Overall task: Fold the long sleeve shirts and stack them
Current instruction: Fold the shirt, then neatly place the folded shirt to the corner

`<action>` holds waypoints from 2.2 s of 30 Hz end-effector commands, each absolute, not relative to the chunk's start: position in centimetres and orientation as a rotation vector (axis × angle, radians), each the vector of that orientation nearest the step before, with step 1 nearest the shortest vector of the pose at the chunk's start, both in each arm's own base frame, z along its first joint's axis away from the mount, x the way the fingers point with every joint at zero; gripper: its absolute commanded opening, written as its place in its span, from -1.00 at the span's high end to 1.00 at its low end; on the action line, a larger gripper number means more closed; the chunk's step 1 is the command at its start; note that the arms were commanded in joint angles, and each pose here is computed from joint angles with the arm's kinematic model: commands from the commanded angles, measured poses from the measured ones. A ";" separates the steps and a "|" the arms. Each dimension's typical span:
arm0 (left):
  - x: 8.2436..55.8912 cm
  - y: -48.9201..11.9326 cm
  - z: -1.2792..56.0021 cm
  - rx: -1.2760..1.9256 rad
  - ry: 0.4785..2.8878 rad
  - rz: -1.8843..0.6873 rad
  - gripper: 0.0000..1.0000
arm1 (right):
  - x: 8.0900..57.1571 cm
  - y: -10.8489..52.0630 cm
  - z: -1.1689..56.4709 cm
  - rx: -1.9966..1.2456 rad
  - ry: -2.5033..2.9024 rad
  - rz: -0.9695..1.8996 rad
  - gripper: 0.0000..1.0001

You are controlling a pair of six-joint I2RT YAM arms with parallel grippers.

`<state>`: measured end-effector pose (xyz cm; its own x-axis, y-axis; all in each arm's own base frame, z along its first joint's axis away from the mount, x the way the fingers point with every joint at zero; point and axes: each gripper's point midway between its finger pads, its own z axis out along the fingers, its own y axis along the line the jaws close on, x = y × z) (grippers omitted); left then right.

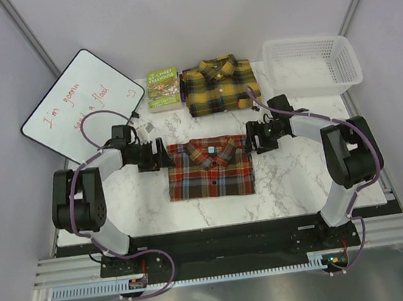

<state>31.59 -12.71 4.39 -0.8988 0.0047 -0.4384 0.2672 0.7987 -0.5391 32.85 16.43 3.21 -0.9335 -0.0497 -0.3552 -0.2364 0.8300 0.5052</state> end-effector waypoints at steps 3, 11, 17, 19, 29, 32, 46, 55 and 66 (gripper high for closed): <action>35.1 -13.0 2.7 0.140 2.554 -0.826 -0.68 | 35.5 17.2 1.4 -0.181 2.648 0.815 -0.35; 36.0 -13.9 2.3 0.113 2.554 -0.862 -0.46 | 35.7 17.8 0.0 -0.163 2.668 0.861 -0.05; 34.9 -14.1 2.3 0.029 2.617 -0.897 -0.40 | 35.3 18.0 0.2 -0.172 2.660 0.880 -0.05; 34.7 -14.2 2.4 0.010 2.620 -0.917 -0.40 | 35.0 17.9 0.3 -0.186 2.663 0.889 -0.14; 33.1 -14.7 2.6 -0.083 2.652 -1.050 -0.42 | 32.9 18.1 1.2 -0.190 2.684 0.983 -0.44; 32.8 -14.5 2.6 -0.134 2.669 -1.059 -0.49 | 32.1 17.9 0.7 -0.187 2.704 0.985 -0.44; 32.5 -15.3 2.2 -0.224 2.690 -1.141 -0.05 | 32.0 17.5 -0.5 -0.164 2.724 0.975 0.05; 33.8 -16.5 3.4 -0.162 2.617 -1.208 0.97 | 34.1 18.1 0.9 -0.222 2.654 0.918 0.99; 34.2 -16.4 8.9 0.092 2.460 -0.992 0.97 | 36.5 17.1 9.1 -0.260 2.423 0.747 1.00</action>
